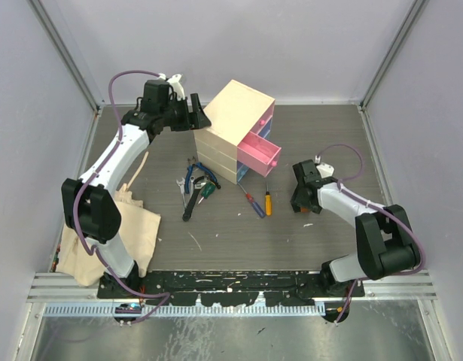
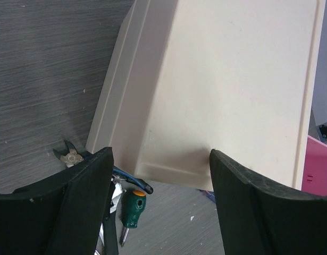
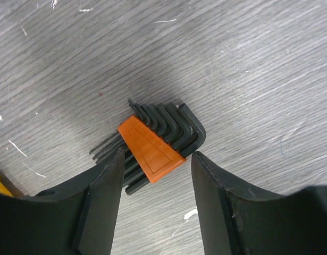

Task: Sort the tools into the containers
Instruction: Move the engineering item at the center of the board.

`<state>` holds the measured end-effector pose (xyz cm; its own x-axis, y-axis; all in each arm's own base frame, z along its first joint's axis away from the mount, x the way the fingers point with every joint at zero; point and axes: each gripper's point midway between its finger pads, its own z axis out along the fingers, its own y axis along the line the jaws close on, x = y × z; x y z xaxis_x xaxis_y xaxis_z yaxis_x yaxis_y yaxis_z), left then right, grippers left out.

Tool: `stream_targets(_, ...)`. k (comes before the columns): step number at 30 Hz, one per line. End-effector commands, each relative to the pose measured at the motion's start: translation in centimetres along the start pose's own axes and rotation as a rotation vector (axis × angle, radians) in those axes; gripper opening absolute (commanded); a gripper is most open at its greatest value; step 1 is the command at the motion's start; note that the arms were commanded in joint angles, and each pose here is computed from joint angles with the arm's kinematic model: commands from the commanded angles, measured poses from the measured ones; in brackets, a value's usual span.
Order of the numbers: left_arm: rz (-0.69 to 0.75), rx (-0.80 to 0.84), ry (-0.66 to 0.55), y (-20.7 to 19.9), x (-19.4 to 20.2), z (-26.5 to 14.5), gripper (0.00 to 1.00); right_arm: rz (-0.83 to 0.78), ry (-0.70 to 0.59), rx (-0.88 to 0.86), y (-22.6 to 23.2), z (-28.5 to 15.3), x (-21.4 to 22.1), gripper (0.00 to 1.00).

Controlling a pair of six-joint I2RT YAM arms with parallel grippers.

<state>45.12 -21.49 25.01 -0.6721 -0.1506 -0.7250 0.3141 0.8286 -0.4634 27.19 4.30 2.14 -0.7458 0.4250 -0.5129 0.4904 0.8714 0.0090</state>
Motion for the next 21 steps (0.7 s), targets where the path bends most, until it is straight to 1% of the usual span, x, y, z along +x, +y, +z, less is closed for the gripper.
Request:
stream_targets(1,0.021,-0.029,0.023,0.8,0.2,-0.4,0.73,-0.101,-0.039,-0.093,1.1,-1.1,-2.0,0.61)
stream_targets(4,0.019,-0.026,0.026,0.8,0.3,-0.3,0.73,-0.052,-0.05,-0.07,0.8,-1.5,-2.8,0.66)
stream_targets(8,0.019,-0.024,0.025,0.7,0.3,-0.4,0.73,0.111,-0.059,-0.079,1.1,-2.3,-3.1,0.7)
stream_targets(12,0.018,-0.024,0.025,0.7,0.3,-0.4,0.73,0.281,-0.045,-0.066,1.1,-2.6,-2.7,0.71)
stream_targets(16,0.013,-0.019,0.029,0.7,0.4,-0.2,0.73,0.447,-0.023,-0.006,0.4,-2.5,-2.0,0.72)
stream_targets(21,0.011,-0.017,0.028,0.6,0.4,-0.3,0.73,0.542,-0.004,0.059,-0.1,-2.3,-1.7,0.74)
